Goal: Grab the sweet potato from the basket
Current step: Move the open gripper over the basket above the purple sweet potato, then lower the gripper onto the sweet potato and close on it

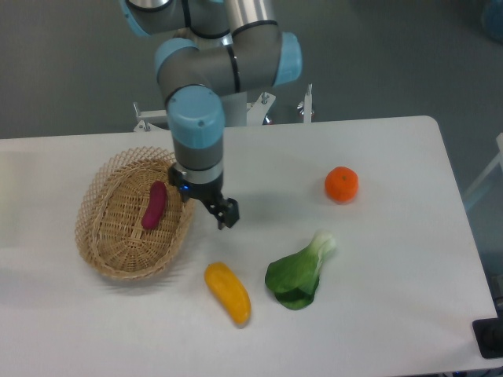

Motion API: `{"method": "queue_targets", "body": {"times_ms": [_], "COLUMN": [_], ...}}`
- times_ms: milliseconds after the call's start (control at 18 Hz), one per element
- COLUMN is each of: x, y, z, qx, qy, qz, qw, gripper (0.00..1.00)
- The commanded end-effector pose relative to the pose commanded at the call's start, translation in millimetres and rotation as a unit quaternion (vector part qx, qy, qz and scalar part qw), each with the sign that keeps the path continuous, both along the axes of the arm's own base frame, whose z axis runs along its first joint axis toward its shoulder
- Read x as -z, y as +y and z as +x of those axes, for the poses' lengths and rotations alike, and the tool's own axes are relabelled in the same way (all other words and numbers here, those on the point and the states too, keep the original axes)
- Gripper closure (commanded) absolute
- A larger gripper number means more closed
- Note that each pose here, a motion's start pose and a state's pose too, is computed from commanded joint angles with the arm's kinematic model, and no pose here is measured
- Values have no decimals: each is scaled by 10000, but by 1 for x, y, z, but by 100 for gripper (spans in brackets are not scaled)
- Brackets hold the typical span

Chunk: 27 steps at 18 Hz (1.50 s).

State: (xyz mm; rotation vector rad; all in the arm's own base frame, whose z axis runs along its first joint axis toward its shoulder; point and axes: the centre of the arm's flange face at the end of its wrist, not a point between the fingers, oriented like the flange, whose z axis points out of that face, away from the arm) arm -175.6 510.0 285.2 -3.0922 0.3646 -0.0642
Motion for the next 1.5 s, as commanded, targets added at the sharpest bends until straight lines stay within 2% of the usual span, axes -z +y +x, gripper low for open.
{"method": "queue_targets", "body": {"times_ms": [222,500,833,1056,1278,1500], "x": [3,18,34,51,66,77], "y": [-10,-32,-36,-41,-36,-27], "z": [31,53,64,77,82,89], "qx": [-192,-624,-786,-705,-774,-660], "qy": [-1,72,-24,-83,-152,-193], "qz": [-5,353,162,-15,-137,-220], "qw": [9998,9974,9968,9975,9968,9974], "gripper": [0,0,0,0,0,0]}}
